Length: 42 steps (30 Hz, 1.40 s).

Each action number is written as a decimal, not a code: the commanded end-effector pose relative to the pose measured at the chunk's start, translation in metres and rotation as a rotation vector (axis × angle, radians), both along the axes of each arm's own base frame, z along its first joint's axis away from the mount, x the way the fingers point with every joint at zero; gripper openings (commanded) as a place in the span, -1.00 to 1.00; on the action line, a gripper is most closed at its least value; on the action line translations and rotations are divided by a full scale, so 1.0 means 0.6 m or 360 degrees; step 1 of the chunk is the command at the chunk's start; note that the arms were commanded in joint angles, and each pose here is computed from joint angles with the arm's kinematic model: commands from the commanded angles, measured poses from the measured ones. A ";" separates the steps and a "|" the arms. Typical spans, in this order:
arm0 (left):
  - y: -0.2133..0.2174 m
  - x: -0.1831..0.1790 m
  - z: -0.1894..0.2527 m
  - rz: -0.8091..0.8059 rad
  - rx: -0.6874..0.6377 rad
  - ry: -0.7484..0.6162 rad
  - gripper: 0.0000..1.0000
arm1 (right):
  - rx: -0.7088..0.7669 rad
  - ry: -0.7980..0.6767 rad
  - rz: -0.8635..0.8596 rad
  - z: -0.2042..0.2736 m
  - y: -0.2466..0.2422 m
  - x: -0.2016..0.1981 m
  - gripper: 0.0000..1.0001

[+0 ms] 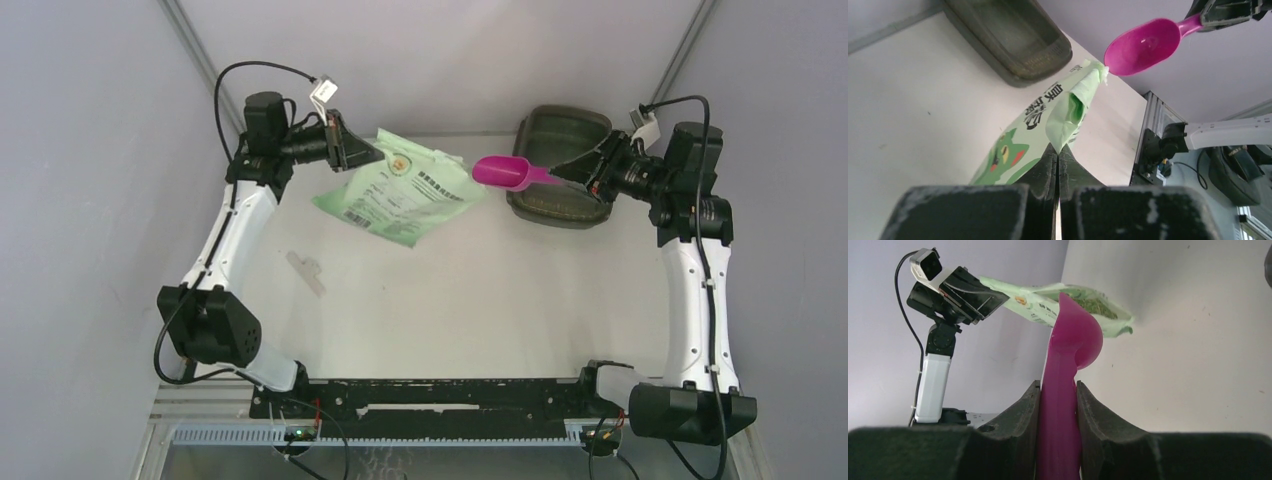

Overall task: Fill the litter box with clean litter
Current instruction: 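Scoop the cat litter from the cat litter bag.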

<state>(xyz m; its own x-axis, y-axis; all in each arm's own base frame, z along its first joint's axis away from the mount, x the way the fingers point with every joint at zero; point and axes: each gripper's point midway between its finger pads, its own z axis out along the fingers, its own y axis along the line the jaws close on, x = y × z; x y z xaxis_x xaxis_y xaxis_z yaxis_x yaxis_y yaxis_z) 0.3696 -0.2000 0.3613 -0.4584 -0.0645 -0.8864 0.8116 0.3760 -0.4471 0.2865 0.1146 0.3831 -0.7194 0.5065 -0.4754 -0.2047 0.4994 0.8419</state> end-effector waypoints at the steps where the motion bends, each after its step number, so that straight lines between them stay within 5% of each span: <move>1: -0.015 -0.057 0.026 -0.0122 0.0045 -0.0167 -1.00 | -0.0061 -0.0018 0.0001 -0.008 -0.003 -0.007 -1.00; 19: -0.046 -0.102 -0.060 -0.0193 0.0194 -0.0071 -1.00 | -0.0101 0.0128 0.0028 -0.065 0.003 -0.073 -1.00; 32: -0.050 -0.114 -0.017 -0.0231 0.0158 -0.0180 -1.00 | -0.0186 0.0256 0.0101 -0.092 0.038 -0.100 -1.00; 42: -0.068 -0.125 0.061 -0.0264 0.0075 -0.0325 -1.00 | -0.0551 0.0386 0.0194 -0.125 0.106 -0.069 -1.00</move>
